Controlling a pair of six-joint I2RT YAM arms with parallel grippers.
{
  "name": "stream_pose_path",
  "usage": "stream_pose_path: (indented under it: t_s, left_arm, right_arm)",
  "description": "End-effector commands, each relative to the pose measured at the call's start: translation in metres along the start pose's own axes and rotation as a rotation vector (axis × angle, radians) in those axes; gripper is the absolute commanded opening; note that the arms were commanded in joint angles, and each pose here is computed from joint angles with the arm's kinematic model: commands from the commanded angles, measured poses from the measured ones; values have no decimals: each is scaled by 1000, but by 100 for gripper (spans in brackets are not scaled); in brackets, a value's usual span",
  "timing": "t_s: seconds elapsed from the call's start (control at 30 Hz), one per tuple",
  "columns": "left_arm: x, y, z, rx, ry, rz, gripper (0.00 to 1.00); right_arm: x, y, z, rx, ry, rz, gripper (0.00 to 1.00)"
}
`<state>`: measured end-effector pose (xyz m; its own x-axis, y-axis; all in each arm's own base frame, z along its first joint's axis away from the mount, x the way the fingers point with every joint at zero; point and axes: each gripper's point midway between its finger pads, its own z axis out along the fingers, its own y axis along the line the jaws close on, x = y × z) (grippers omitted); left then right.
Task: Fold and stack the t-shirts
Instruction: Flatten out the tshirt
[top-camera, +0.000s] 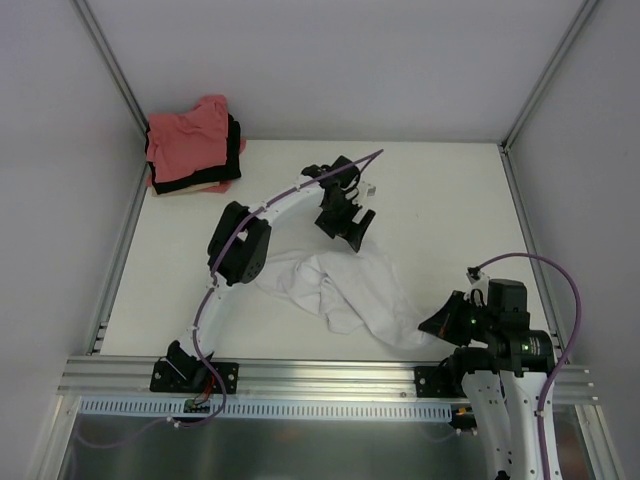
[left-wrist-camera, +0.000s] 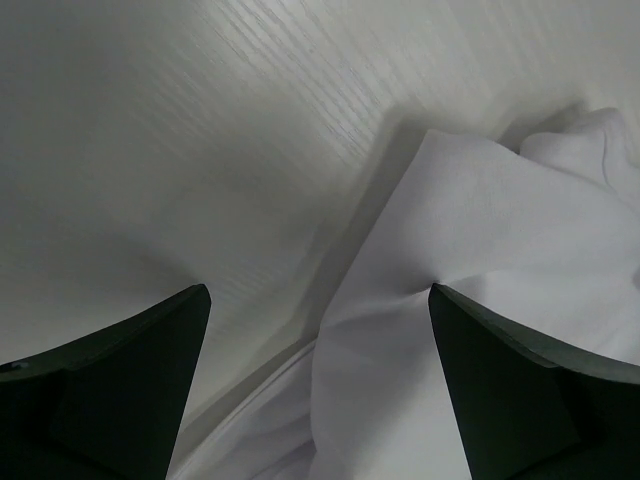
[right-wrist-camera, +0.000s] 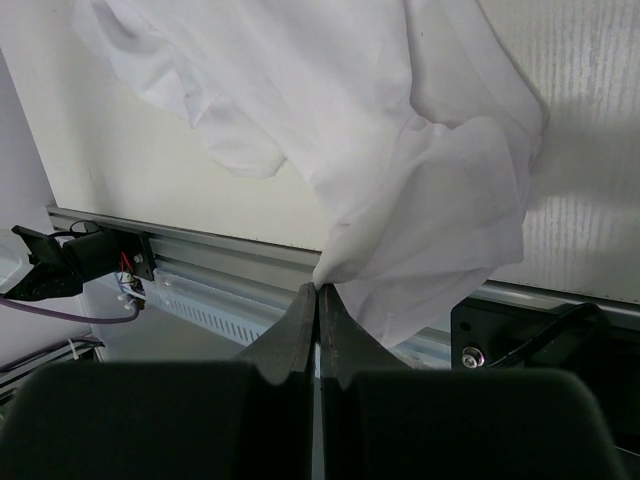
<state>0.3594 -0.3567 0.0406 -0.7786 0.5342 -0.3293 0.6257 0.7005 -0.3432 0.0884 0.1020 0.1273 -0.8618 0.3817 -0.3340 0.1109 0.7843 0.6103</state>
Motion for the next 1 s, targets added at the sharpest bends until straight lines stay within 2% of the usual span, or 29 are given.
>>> stream_pose_path:
  t_s: [0.0,0.23,0.3,0.33,0.37,0.43,0.47,0.5,0.57,0.67,0.77,0.97]
  left_arm:
    - [-1,0,-12,-85,19,121,94]
    - [0,-10,5,-113,19,174,93]
    - [-2,-13,12,-124,9,186,86]
    - [-3,-12,13,-133,4,179,35]
    - [-8,-11,14,-161,-17,174,0]
    - [-12,1,7,-251,-52,157,0]
    - [-30,-2,-10,-274,-135,162,0]
    - [-26,3,-12,-306,-149,154,0]
    - [-41,11,-38,-401,-253,153,0]
    - [-68,2,-115,-488,-458,154,0]
    - [-79,-9,-168,-520,-578,173,0]
    - [-78,-24,-241,-544,-743,161,0]
  right_arm:
    - [1,8,1,-51,2,14,0]
    - [3,11,2,-77,3,15,1]
    - [4,12,1,-80,4,16,0]
    - [4,12,1,-81,5,15,0]
    - [5,12,1,-84,3,13,0]
    - [6,12,1,-86,6,14,0]
    - [6,12,1,-91,5,13,1]
    - [6,12,1,-92,6,12,1]
    - [7,11,3,-93,7,14,0]
    - [5,12,5,-103,4,13,1]
    - [3,14,5,-106,1,9,1]
    - [-2,16,6,-115,-9,6,1]
